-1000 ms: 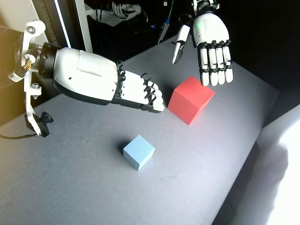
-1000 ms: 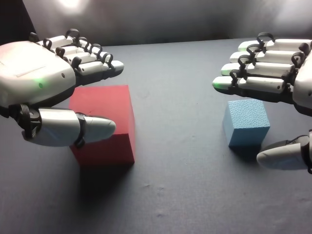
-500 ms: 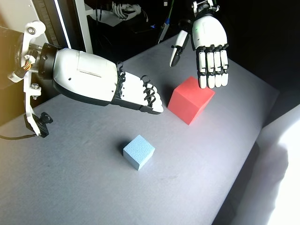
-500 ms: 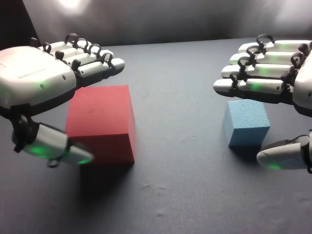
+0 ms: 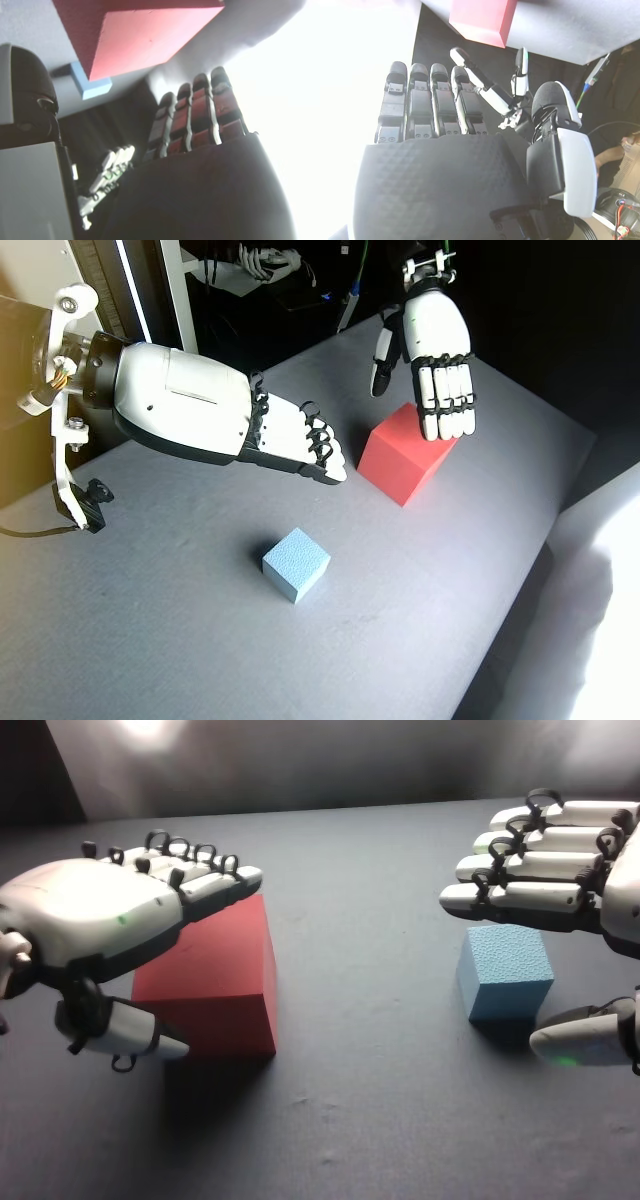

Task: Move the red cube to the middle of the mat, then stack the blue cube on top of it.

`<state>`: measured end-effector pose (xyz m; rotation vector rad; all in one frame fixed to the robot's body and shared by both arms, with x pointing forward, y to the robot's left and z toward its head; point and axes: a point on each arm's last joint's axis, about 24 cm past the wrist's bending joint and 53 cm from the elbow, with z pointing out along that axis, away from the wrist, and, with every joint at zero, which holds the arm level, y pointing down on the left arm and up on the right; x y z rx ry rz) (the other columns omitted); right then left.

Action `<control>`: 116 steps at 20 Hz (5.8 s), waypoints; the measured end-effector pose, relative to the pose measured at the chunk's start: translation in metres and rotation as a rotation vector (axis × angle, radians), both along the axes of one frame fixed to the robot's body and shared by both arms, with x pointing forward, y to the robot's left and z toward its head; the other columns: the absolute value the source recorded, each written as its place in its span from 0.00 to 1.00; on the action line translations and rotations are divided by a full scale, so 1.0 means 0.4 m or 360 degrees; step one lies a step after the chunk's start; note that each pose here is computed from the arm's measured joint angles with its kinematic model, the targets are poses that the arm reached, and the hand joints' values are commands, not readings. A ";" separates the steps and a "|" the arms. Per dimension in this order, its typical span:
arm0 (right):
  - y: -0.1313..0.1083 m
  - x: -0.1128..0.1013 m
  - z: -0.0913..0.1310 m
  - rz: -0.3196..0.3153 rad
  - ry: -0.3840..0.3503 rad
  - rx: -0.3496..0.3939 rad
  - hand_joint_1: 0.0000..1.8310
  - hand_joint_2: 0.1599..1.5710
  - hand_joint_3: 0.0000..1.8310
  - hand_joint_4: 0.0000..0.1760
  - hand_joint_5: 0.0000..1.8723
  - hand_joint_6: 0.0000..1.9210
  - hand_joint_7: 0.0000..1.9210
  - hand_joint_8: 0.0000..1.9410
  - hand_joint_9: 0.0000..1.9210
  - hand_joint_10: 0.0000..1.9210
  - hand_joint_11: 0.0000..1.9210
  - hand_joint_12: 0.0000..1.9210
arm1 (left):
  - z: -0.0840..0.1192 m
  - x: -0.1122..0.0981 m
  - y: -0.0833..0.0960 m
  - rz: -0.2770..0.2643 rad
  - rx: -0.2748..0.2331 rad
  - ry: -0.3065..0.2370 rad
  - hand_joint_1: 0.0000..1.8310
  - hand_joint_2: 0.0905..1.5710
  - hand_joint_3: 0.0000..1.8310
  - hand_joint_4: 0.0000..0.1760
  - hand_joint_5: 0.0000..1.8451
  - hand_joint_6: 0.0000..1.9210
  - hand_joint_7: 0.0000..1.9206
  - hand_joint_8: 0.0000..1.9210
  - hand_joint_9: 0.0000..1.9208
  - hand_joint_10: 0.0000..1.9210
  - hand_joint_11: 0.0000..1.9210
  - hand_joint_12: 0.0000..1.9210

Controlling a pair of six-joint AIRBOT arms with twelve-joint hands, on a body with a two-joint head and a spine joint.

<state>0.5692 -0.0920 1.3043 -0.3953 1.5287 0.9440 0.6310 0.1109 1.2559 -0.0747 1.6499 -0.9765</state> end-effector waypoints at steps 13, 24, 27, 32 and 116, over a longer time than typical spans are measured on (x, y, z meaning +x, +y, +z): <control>0.000 0.000 0.000 0.0001 0.0000 0.0000 0.04 0.76 0.00 0.00 0.06 0.00 0.04 0.00 0.04 0.00 0.00 0.09 | -0.027 0.076 -0.013 0.0067 0.0007 0.0070 0.70 0.59 0.01 0.00 0.00 0.00 0.00 0.00 0.00 0.00 0.00 0.00; 0.000 0.000 0.000 0.0001 0.0000 0.0000 0.04 0.76 0.00 0.00 0.08 0.00 0.06 0.00 0.05 0.00 0.00 0.15 | -0.049 0.135 -0.006 0.0086 0.0083 0.0078 0.72 0.60 0.01 0.00 0.00 0.00 0.00 0.00 0.00 0.00 0.00 0.00; 0.000 0.000 0.000 0.0001 0.0000 0.0000 0.03 0.76 0.00 0.00 0.07 0.00 0.05 0.00 0.04 0.00 0.00 0.10 | -0.053 0.143 -0.010 0.0077 0.0104 0.0079 0.72 0.59 0.00 0.00 0.00 0.00 0.00 0.00 0.00 0.00 0.00 0.00; 0.000 0.000 0.000 0.0001 0.0000 0.0000 0.02 0.76 0.00 0.00 0.07 0.00 0.05 0.00 0.04 0.00 0.00 0.11 | -0.067 0.140 -0.027 0.0053 0.0122 0.0102 0.70 0.61 0.01 0.00 0.00 0.00 0.00 0.00 0.00 0.00 0.00 0.00; -0.138 0.176 -0.023 -0.0304 0.0232 0.0269 0.03 0.75 0.00 0.00 0.10 0.00 0.10 0.00 0.08 0.00 0.00 0.21 | 0.019 0.096 -0.223 0.0173 -0.0076 0.0052 0.63 0.71 0.00 0.00 0.42 0.00 0.46 0.00 0.40 0.09 0.08 0.60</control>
